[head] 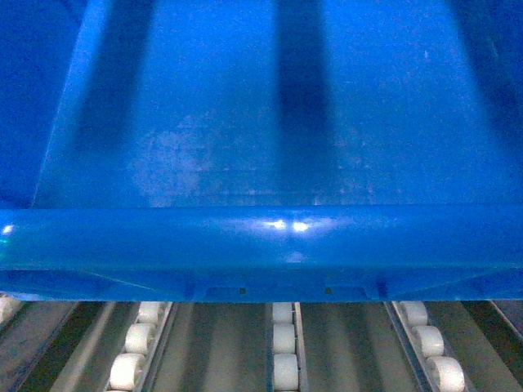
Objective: Place box next to blue box on left shelf
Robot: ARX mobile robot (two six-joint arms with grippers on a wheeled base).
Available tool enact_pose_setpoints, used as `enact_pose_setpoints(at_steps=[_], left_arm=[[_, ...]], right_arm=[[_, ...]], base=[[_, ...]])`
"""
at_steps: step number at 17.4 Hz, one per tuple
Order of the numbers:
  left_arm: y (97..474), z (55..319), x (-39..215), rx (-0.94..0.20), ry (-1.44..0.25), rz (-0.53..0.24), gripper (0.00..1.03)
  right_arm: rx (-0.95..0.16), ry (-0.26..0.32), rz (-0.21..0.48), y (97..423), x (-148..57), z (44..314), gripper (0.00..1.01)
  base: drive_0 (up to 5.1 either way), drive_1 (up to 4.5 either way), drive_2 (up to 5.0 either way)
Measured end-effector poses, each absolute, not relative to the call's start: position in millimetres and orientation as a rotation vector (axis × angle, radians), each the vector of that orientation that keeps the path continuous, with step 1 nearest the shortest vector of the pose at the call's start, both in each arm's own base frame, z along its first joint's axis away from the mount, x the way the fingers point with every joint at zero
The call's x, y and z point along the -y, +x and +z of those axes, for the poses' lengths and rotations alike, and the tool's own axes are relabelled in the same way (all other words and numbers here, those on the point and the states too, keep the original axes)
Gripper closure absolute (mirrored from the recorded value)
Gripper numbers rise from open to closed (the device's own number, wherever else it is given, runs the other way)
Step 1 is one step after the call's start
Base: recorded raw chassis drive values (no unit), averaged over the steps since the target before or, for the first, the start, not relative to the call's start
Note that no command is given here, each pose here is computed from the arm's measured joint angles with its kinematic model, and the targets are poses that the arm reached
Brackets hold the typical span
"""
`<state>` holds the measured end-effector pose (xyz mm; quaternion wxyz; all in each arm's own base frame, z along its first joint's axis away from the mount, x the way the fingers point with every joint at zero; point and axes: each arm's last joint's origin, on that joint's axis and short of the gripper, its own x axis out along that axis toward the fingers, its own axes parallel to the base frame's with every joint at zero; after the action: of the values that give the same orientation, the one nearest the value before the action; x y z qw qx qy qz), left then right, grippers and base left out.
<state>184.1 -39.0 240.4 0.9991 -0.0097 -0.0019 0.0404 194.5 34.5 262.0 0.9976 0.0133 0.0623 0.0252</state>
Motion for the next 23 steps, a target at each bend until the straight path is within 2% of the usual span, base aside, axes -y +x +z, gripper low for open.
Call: enact_pose_setpoints(at_steps=[6,8,9,10,12,15,18,23], left_arm=[[184,240,39,0.003,-0.019,0.081,0.86],[184,244,41,-0.077,-0.014,0.105,0.86],[186,238,41,-0.153,0.000,0.106,0.86],[189,234,43,-0.168,0.004,0.102,0.86],[196,225,49,-0.216,0.016,0.083,0.86],[202,210,60,-0.295,0.027,0.067,0.86],[208,206,63,-0.354,0.046,0.083,0.86],[222,185,52,-0.476,0.011,0.095,0.87]], right_arm=[[-0.125,0.027,0.050,195,-34,262,0.80],[-0.217,0.008,0.030,194,-35,264,0.80],[-0.305,0.011,0.024,193,-34,258,0.80],[-0.391,0.040,0.037,194,-30,255,0.80],[-0.462,0.047,0.019,198,-24,246,0.80],[-0.532,0.050,-0.001,203,-17,224,0.80],[-0.562,0.060,0.010,212,-17,212,0.80],[-0.594,0.053,0.026,219,-23,201,0.80]], base=[[0.0,0.00,0.0],[0.0,0.00,0.0],[0.0,0.00,0.0],[0.0,0.00,0.0],[0.0,0.00,0.0],[0.0,0.00,0.0],[0.0,0.00,0.0],[0.0,0.00,0.0]])
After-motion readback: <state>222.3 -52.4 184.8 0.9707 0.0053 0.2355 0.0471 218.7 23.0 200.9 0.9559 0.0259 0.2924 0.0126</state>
